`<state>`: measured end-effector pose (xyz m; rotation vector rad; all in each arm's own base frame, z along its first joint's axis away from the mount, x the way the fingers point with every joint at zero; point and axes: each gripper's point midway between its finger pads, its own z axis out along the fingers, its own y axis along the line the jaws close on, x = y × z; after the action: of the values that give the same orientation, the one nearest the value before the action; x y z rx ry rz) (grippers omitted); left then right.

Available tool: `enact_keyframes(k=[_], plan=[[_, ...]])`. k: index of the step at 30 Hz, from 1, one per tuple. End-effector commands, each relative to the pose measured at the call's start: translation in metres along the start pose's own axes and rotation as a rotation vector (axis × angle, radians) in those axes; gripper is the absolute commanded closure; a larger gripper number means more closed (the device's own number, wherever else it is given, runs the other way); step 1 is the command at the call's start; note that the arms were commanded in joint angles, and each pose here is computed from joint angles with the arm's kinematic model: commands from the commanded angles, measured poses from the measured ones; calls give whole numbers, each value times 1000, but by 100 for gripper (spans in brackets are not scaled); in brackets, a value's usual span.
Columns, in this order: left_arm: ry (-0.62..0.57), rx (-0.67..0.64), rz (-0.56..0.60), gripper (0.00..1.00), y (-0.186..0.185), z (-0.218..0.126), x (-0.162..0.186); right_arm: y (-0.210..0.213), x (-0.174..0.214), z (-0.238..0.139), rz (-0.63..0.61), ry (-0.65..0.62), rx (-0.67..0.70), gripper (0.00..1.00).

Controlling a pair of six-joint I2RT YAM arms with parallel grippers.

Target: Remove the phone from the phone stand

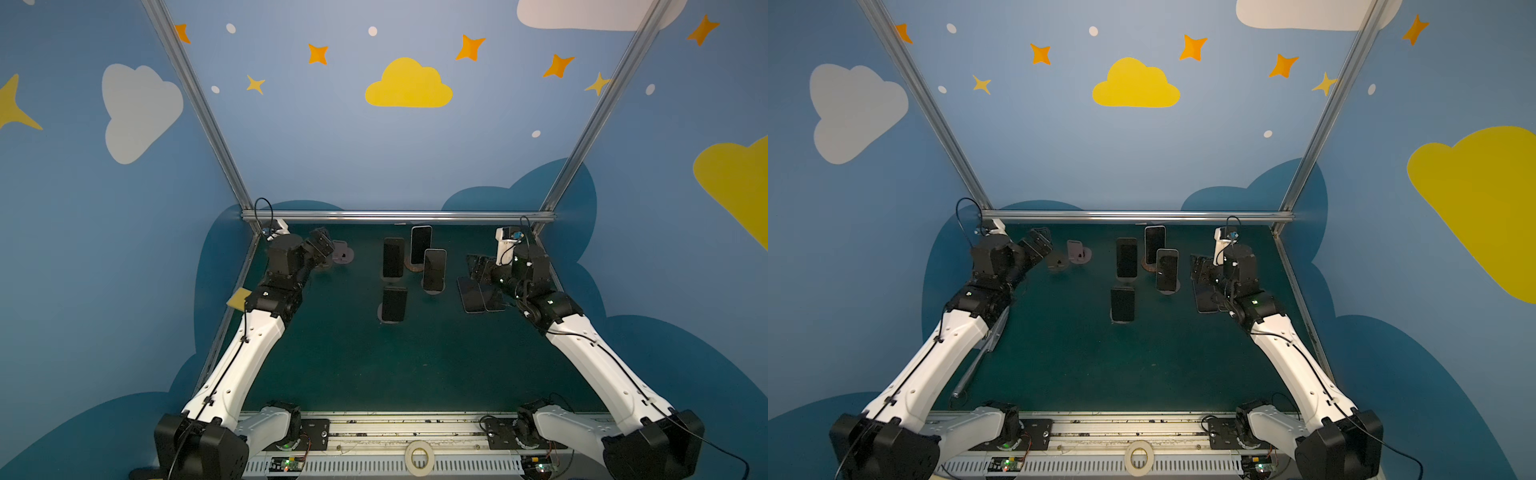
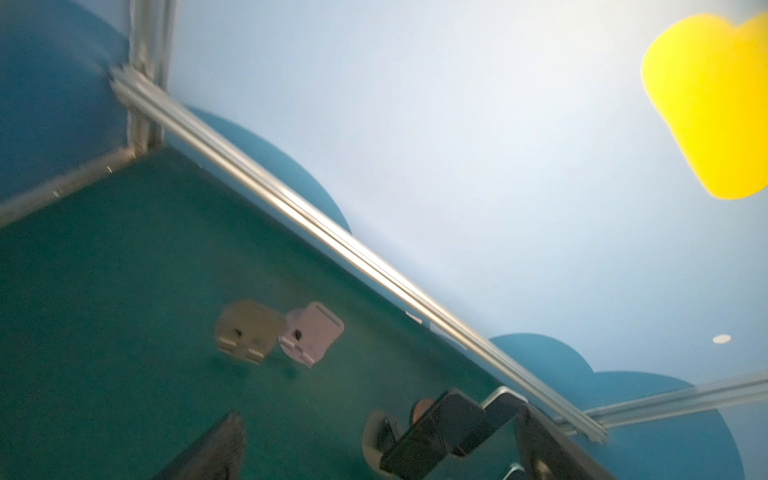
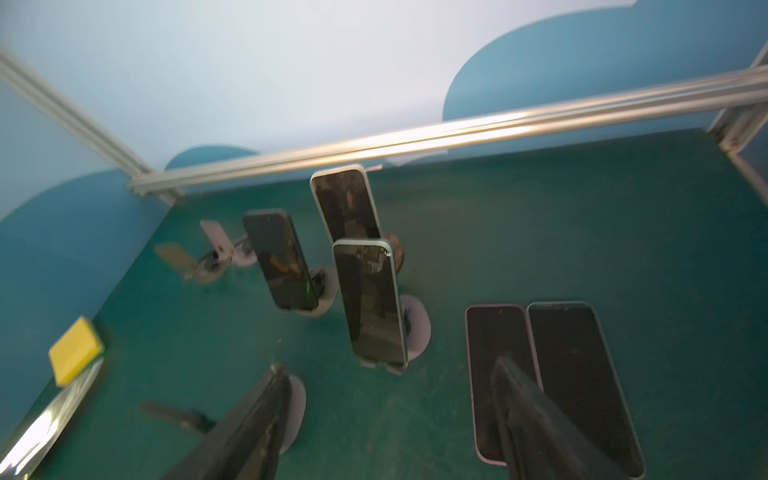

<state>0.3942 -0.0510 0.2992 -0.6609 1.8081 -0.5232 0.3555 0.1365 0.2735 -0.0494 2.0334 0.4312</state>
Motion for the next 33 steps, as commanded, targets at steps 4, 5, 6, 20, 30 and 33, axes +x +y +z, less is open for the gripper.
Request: enact_keyframes(k=[4, 5, 6, 20, 30, 33], plan=[[61, 145, -127, 0, -29, -4, 21, -13, 31, -18, 44, 97, 71, 24], [74, 158, -129, 0, -33, -6, 24, -15, 34, -23, 39, 108, 80, 24], [83, 165, -135, 0, -36, -7, 26, -17, 35, -28, 40, 104, 90, 22], [107, 221, -182, 0, -52, -24, 50, 15, 15, -54, 50, -8, -104, 18], [43, 229, -145, 0, -52, -33, 30, 19, 5, -29, 35, -14, -72, 26], [15, 201, -185, 0, -40, -30, 22, 17, 0, -15, 51, -25, -40, 23]])
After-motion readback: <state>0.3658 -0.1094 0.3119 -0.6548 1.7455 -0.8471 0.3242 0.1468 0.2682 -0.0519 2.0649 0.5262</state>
